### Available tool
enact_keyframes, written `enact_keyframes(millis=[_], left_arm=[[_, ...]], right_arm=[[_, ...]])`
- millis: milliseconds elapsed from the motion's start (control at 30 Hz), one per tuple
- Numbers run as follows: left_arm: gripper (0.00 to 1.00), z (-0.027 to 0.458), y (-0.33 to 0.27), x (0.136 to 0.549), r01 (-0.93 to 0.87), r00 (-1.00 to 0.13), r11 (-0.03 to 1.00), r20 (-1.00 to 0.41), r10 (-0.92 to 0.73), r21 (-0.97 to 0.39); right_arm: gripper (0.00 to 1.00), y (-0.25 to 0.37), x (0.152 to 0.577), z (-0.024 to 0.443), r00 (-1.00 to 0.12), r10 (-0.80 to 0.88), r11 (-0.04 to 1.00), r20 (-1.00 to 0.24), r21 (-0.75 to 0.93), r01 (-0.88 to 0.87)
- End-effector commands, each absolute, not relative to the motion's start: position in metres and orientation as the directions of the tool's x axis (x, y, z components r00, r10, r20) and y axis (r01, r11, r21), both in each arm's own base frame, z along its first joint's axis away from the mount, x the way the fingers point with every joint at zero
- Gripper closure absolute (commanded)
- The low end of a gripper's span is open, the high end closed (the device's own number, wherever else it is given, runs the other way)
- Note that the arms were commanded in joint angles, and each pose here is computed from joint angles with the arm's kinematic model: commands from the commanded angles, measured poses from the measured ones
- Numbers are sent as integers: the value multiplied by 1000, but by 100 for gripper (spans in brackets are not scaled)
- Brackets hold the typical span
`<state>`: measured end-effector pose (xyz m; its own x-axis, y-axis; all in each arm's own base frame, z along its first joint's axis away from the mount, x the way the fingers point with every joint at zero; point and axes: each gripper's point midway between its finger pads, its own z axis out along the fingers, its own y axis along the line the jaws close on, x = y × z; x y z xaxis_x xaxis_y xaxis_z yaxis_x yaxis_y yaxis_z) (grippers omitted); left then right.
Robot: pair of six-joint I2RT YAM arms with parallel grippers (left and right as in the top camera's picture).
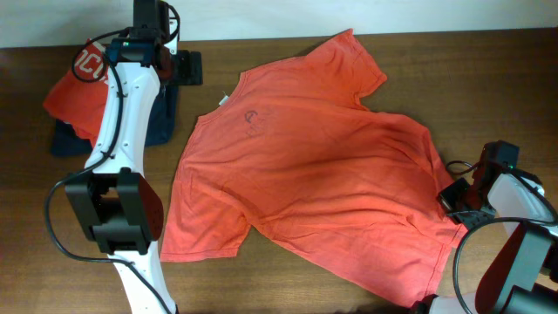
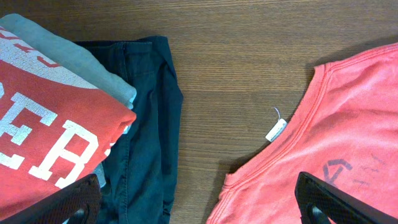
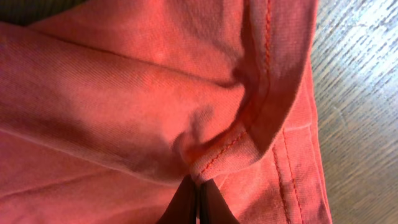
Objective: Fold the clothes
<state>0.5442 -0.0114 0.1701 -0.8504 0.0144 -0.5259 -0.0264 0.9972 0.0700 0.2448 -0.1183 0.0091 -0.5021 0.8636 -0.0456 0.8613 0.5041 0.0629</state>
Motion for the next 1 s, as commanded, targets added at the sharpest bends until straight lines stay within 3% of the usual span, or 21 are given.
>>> enact_keyframes(millis=[0, 333, 567, 967], left_arm=[[1, 185, -12, 545, -28, -833, 998, -553, 10, 59], [1, 185, -12, 545, -28, -833, 998, -553, 10, 59], [1, 185, -12, 545, -28, -833, 998, -553, 10, 59], [1, 185, -12, 545, -28, -833, 998, -553, 10, 59]], right_arm=[[96, -122, 244, 9, -491, 870, 493, -55, 55, 868], [96, -144, 287, 52, -593, 785, 614, -179, 97, 783], [96, -182, 318, 86, -543, 756, 605, -366, 73, 793], [96, -232, 358, 81, -445, 692, 557, -568, 30, 830]])
